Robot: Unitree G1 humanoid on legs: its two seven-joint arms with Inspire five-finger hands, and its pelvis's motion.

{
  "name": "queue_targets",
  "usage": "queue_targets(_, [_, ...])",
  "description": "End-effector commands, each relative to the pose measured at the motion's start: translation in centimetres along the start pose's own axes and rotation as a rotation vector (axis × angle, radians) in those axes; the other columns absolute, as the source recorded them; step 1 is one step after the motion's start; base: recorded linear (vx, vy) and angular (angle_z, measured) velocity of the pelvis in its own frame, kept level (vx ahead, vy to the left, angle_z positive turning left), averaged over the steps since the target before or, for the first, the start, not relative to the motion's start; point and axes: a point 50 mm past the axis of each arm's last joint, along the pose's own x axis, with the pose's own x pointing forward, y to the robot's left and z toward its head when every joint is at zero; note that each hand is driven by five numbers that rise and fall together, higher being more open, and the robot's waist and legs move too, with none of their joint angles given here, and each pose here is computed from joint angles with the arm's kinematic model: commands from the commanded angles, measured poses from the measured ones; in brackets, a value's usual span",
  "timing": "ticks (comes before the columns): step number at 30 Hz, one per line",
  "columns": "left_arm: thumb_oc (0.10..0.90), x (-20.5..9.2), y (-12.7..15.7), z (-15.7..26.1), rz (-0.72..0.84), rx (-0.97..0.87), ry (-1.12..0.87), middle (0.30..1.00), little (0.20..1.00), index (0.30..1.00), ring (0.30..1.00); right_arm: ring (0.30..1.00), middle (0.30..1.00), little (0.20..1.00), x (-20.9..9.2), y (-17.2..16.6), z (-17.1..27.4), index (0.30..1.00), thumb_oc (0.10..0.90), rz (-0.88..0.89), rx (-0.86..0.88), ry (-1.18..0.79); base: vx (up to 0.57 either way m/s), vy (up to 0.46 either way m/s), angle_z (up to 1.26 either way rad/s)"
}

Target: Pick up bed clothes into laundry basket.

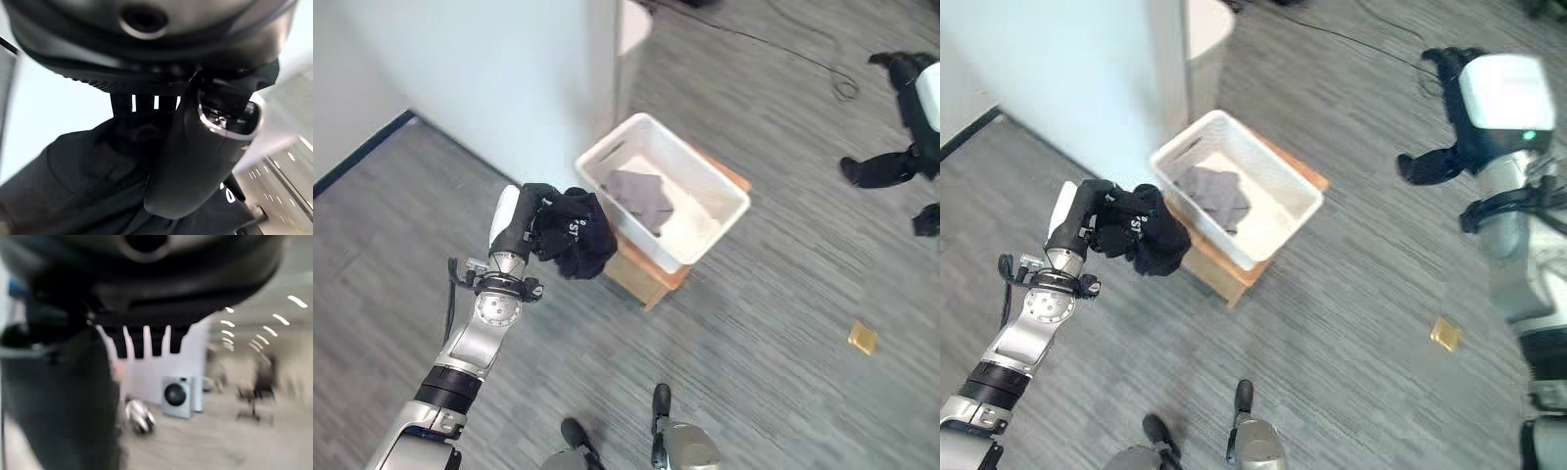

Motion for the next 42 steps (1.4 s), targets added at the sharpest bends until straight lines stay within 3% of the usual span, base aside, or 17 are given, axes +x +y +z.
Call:
queue_targets(1, [0.400, 1.3, 1.5, 5.6, 0.132, -0.031, -0.285, 0.300, 0.300, 0.300, 0.300, 0.900, 0.900, 0.900, -1.8, 0.6, 1.3, 0.900, 0.800, -0.005, 0.047, -0.126, 0.03, -0.047, -0.21])
queue_targets(2, [0.400, 1.2, 1.4, 5.6, 0.127, -0.029, -0.284, 0.300, 0.300, 0.300, 0.300, 0.900, 0.900, 0.900, -2.0, 0.7, 1.2, 0.900, 0.800, -0.003, 0.048, -0.123, 0.04, -0.081, -0.05])
queue_targets(3, [0.400, 0.9, 1.7, 5.7, 0.154, -0.009, -0.300, 0.300, 0.300, 0.300, 0.300, 0.900, 0.900, 0.900, -5.8, 5.0, -0.3, 0.900, 0.800, 0.154, 0.129, -0.012, 0.04, -0.097, -0.03])
queue_targets(6, [0.400, 0.8, 2.0, 6.4, 0.186, 0.003, -0.338, 0.300, 0.300, 0.300, 0.300, 0.900, 0.900, 0.900, -13.7, 11.4, -1.9, 0.900, 0.800, 0.487, 0.259, 0.186, 0.02, -0.167, -0.35])
queue_targets(7, [0.400, 0.9, 1.9, 6.9, 0.193, 0.002, -0.362, 0.300, 0.300, 0.300, 0.300, 0.900, 0.900, 0.900, -19.4, 14.5, -3.2, 0.900, 0.800, 0.696, 0.272, 0.336, 0.02, -0.209, -0.01])
queue_targets(11, [0.400, 1.3, 2.7, 8.3, 0.261, -0.026, -0.413, 0.300, 0.300, 0.300, 0.300, 0.900, 0.900, 0.900, -28.2, 18.3, -4.4, 0.900, 0.800, 0.995, 0.203, 0.558, 0.03, -0.136, -0.27])
queue_targets(13, [0.400, 1.4, 2.5, 8.8, 0.265, -0.059, -0.429, 0.300, 0.300, 0.300, 0.300, 0.900, 0.900, 0.900, -29.5, 19.0, -4.9, 0.900, 0.800, 1.040, 0.145, 0.597, 0.01, -0.015, -0.25])
queue_targets(14, [0.400, 1.5, 1.7, 9.5, 0.254, -0.120, -0.445, 0.300, 0.300, 0.300, 0.300, 0.900, 0.900, 0.900, -32.0, 19.8, -5.1, 0.900, 0.800, 1.129, 0.101, 0.669, 0.06, 0.058, -0.12])
queue_targets(19, [0.400, 2.3, -1.3, 11.5, 0.165, -0.189, -0.483, 0.300, 0.300, 0.300, 0.300, 0.900, 0.900, 0.900, -35.4, 20.5, -6.0, 0.900, 0.800, 1.291, -0.035, 0.766, 0.08, 0.066, -0.28])
queue_targets(22, [0.400, 2.6, -1.9, 12.1, 0.141, -0.189, -0.494, 0.300, 0.300, 0.300, 0.300, 0.900, 0.900, 0.900, -36.3, 20.4, -6.0, 0.900, 0.800, 1.318, -0.034, 0.800, 0.04, 0.016, -0.59])
queue_targets(24, [0.400, 3.9, -4.0, 12.4, 0.053, -0.144, -0.461, 0.300, 0.300, 0.300, 0.300, 0.900, 0.900, 0.900, -40.3, 19.7, -5.2, 0.900, 0.800, 1.400, -0.003, 0.958, 0.27, 0.070, 0.16])
queue_targets(29, [0.400, 5.5, -5.1, 12.5, 0.021, -0.076, -0.426, 0.300, 0.300, 0.300, 0.300, 0.900, 0.900, 0.900, -41.8, 19.0, -5.4, 0.900, 0.800, 1.405, 0.007, 1.066, 0.09, 0.037, -0.10])
queue_targets(33, [0.400, 7.0, -5.2, 12.5, 0.029, -0.012, -0.395, 0.300, 0.300, 0.300, 0.300, 0.900, 0.900, 0.900, -41.7, 18.8, -5.7, 0.900, 0.800, 1.399, -0.002, 1.074, 0.03, 0.023, -0.19])
queue_targets(42, [0.400, 10.2, -1.0, 14.8, 0.152, 0.151, -0.431, 0.300, 0.300, 0.300, 0.300, 0.900, 0.900, 0.900, -40.7, 19.1, -6.0, 0.900, 0.800, 1.400, -0.007, 1.047, 0.01, 0.044, -0.08])
